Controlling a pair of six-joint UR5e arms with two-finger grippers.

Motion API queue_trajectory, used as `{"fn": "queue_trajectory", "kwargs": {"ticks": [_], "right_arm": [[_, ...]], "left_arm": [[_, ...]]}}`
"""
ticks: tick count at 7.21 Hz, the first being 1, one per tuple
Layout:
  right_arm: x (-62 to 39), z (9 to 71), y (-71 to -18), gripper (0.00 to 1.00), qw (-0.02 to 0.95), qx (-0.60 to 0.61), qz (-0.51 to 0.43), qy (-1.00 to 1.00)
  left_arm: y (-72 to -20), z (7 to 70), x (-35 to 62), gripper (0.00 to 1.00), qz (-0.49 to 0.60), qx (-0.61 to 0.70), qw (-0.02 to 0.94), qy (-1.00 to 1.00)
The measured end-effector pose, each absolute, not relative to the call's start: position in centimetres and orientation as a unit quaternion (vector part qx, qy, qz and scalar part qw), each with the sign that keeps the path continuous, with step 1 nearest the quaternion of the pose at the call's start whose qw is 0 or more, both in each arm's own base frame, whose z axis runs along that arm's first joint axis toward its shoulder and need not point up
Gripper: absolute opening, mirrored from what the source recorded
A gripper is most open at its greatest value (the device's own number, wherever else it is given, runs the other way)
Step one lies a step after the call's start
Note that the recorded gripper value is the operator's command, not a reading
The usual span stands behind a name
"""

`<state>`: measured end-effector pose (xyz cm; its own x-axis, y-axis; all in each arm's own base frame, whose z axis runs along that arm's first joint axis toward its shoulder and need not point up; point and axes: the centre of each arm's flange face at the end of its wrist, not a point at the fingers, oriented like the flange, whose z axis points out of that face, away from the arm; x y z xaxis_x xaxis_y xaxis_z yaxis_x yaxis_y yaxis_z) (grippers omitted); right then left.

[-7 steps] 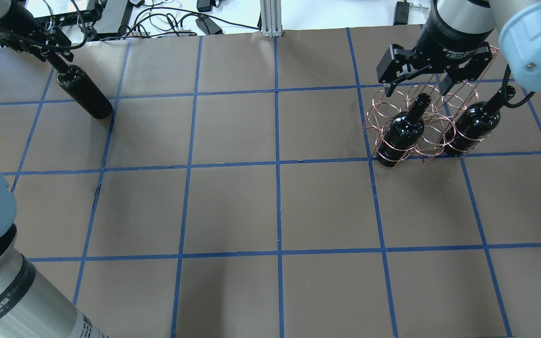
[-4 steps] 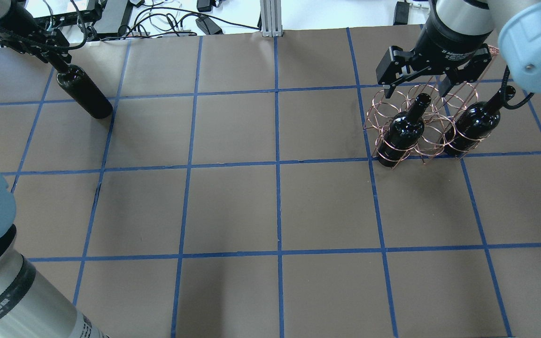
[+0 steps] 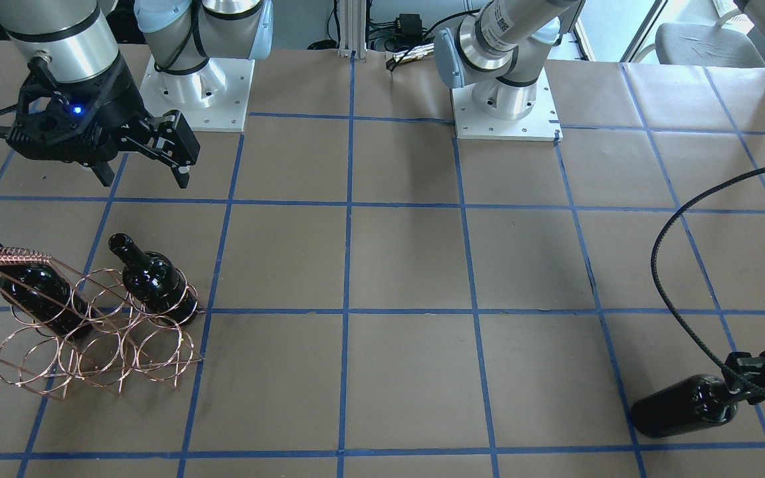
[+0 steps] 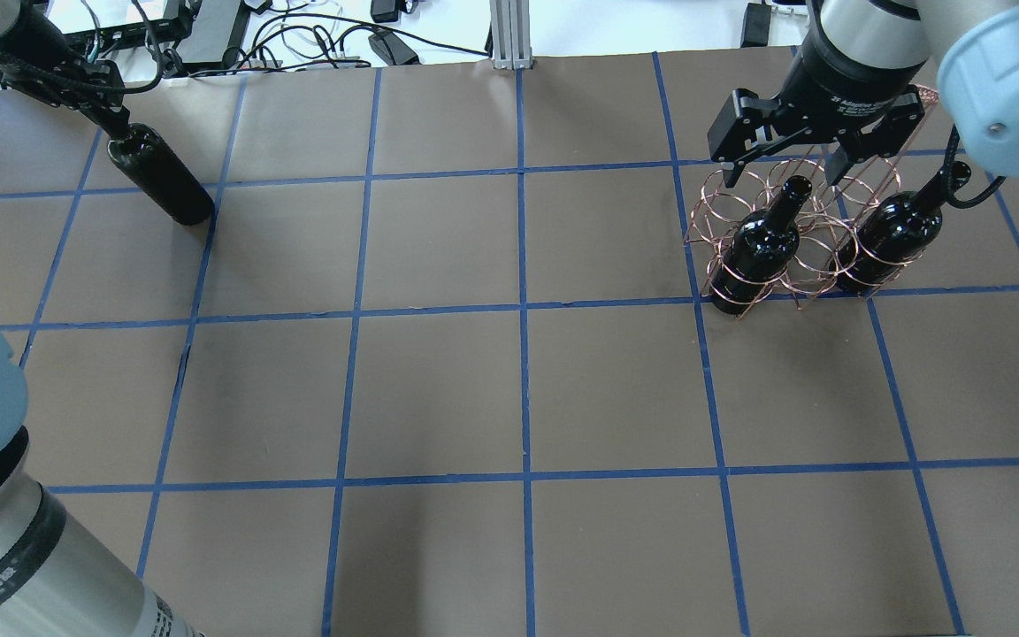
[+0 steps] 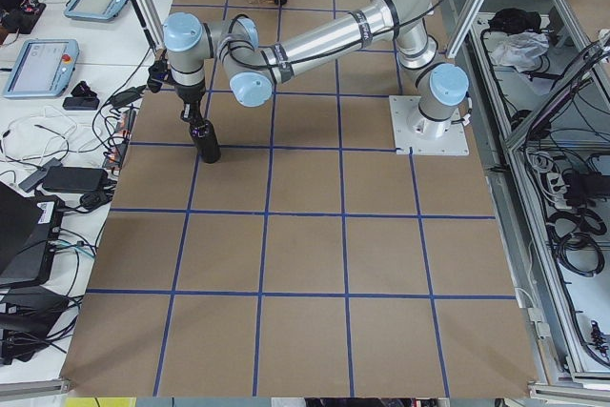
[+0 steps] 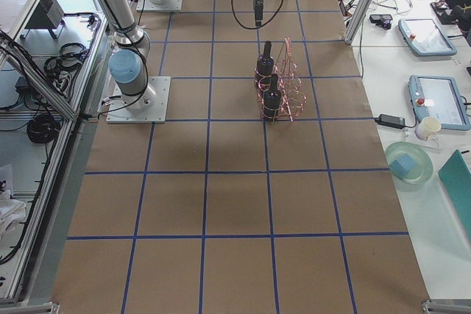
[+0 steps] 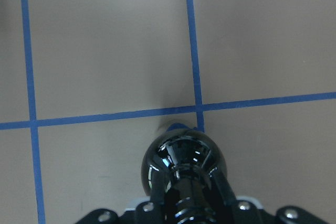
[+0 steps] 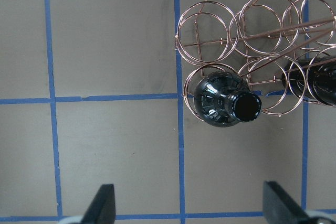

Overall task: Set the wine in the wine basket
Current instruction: 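Close the left gripper on the bottle neck and lift it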

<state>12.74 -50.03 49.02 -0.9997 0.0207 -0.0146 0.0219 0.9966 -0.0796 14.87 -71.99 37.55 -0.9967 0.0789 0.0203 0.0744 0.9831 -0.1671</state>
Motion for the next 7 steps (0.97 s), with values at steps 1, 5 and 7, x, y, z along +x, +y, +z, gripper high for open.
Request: {"fn": "queue_trajectory", "kwargs": {"ticks": [1,5,7], "right_arm": [[12.7,49.0,-50.0,1.00,0.008,0.010,-0.040,0.999],[12.7,49.1,-50.1,1.00,0.003,0.006,-0.045,0.999],[12.5,49.1,-50.2,1.00,0.003,0.005,-0.045,0.999]], "left_arm": [[-71.8,37.7,14.8,0.00,0.081,-0.039,0.015,-0.996],[-68.6,44.1,6.4,0.00,0.081,-0.006,0.023,-0.996],[-65.2,45.5,-4.4,0.00,0.076,-0.008,0.035,-0.996]]}}
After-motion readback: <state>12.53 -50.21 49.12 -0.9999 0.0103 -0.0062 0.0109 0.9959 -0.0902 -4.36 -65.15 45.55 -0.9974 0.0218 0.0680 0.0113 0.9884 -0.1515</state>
